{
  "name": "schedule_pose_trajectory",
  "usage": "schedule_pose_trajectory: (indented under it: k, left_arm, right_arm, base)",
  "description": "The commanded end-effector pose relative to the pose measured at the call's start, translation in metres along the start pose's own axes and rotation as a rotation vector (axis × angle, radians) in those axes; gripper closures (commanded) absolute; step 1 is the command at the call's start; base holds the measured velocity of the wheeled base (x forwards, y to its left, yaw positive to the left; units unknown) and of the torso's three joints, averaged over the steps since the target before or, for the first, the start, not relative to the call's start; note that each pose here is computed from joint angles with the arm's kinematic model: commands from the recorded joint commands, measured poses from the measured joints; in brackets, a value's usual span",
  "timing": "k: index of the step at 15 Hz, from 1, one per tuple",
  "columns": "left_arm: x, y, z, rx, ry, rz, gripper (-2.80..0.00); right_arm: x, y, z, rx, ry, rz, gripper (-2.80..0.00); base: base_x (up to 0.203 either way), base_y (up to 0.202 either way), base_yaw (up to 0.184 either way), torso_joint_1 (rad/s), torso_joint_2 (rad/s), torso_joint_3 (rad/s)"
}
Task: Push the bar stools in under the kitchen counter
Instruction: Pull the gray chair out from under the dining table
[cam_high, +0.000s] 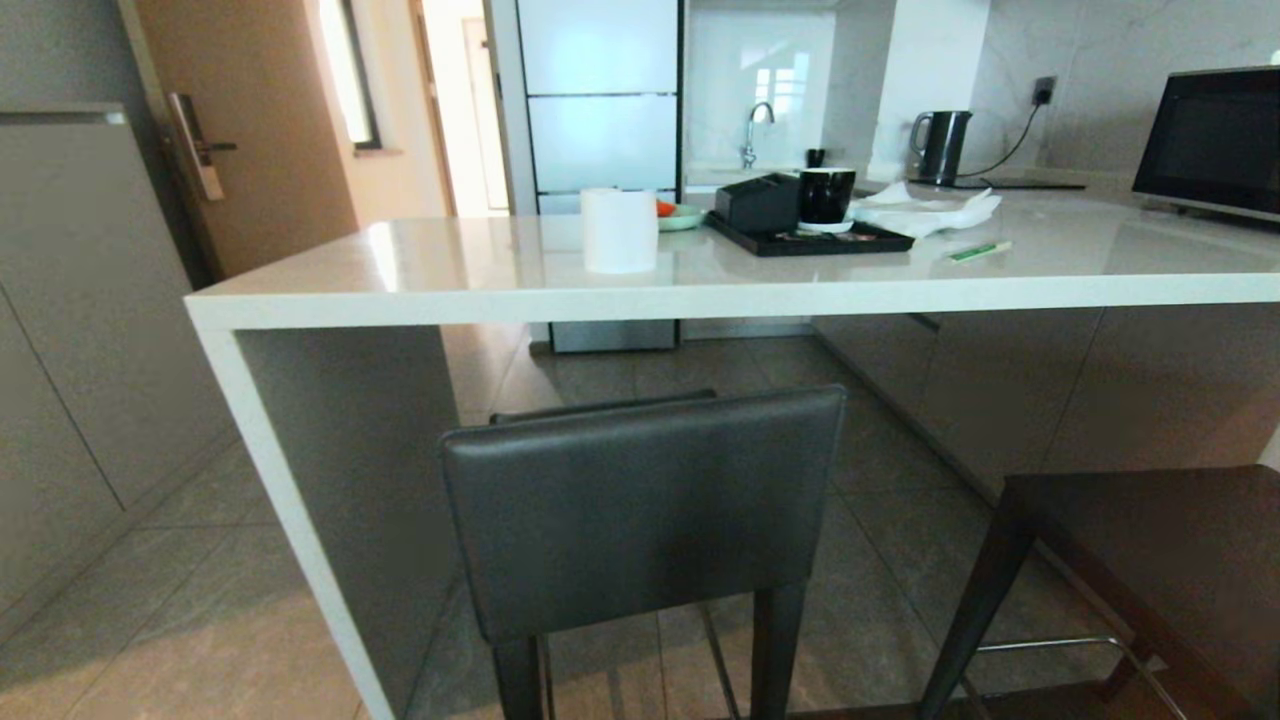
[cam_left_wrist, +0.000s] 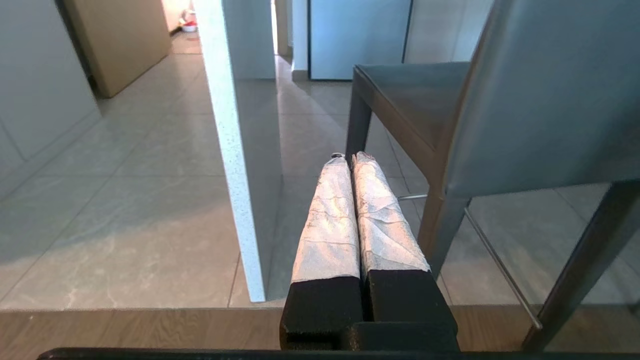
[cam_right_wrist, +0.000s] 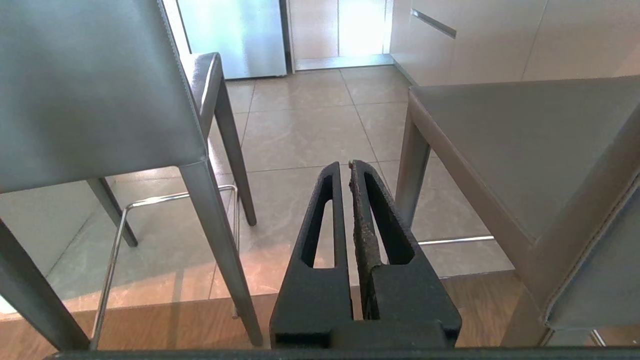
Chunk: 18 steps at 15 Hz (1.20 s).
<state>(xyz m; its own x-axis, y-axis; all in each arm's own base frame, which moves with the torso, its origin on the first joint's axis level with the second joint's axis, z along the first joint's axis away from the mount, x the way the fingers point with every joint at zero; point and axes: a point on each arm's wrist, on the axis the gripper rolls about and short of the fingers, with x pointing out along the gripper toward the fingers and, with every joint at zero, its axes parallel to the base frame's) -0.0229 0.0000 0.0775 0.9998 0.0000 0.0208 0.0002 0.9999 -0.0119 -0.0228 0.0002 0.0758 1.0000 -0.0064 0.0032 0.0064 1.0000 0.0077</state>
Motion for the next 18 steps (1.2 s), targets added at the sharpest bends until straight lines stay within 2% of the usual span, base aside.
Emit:
schedule_pose_trajectory:
  k: [1,18]
  left_arm:
    - [0.0007,0.0000,-0.0030,0.000,0.010,0.000,0.00]
    - [0.0007,0.0000,-0.0026,-0.008,0.007,0.003,0.00]
  right_arm:
    - [0.0007,0.0000,-0.0026,0.000,0.009,0.000,0.00]
    - [0.0007,0.0000,-0.0024,-0.002,0.008,0.002,0.00]
  base:
    - [0.000,0.000,0.000,0.000,0.00,0.000]
    - [0.000,0.000,0.000,0.000,0.00,0.000]
